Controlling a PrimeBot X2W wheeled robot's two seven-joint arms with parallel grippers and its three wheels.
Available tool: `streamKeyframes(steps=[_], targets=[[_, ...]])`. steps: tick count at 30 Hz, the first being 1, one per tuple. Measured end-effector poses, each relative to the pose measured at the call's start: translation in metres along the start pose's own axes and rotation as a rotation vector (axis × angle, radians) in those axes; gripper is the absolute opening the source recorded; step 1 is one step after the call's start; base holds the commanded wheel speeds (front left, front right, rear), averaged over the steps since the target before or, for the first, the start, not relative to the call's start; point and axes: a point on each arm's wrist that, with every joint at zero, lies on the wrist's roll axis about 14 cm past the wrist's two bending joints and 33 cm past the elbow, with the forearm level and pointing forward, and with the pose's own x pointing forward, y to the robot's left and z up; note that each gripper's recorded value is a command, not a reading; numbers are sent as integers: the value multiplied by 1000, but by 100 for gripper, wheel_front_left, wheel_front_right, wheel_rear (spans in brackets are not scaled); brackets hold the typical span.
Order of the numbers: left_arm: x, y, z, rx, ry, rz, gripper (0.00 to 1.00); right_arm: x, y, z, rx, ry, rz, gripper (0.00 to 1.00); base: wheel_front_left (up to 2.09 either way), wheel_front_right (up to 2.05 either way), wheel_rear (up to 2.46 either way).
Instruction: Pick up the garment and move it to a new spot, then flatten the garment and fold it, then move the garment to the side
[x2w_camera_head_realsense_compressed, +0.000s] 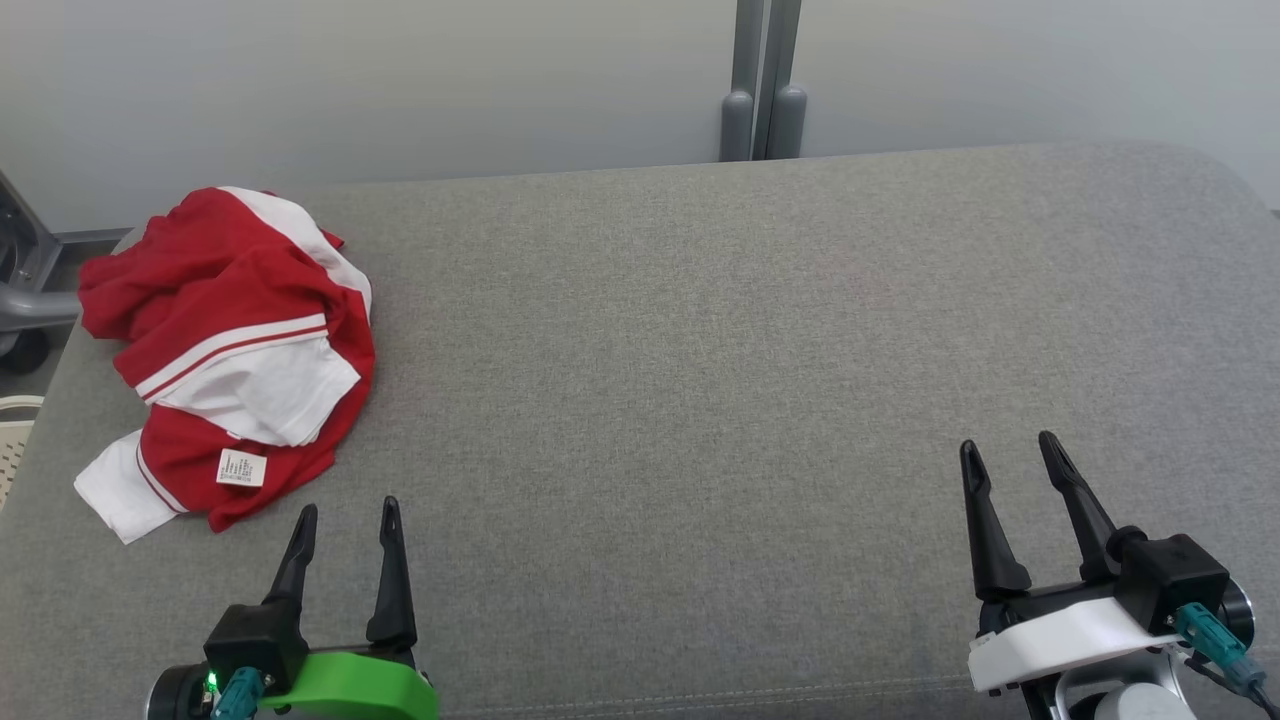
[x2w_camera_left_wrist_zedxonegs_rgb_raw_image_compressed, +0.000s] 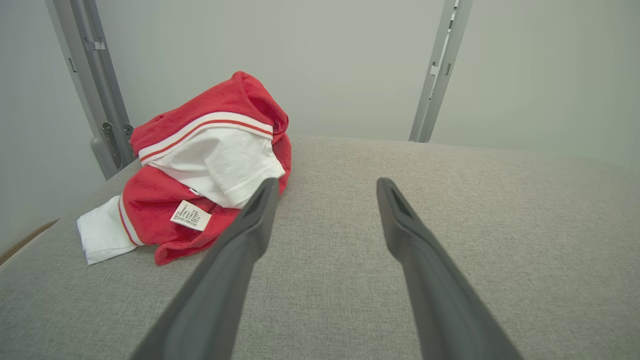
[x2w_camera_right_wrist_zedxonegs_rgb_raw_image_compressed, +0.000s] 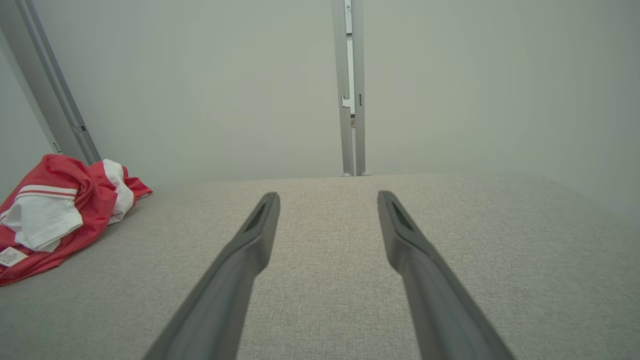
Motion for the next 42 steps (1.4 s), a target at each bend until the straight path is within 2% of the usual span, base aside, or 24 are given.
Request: streamKeyframes(steps=[33,42], targets=[[-2,3,-3,0,9,10,100,2,2,-2,2,6,8,100,0,0,0],[-11,19,1,-1,0,62,100,13,20,-6,10,12,67,100,0,0,0]])
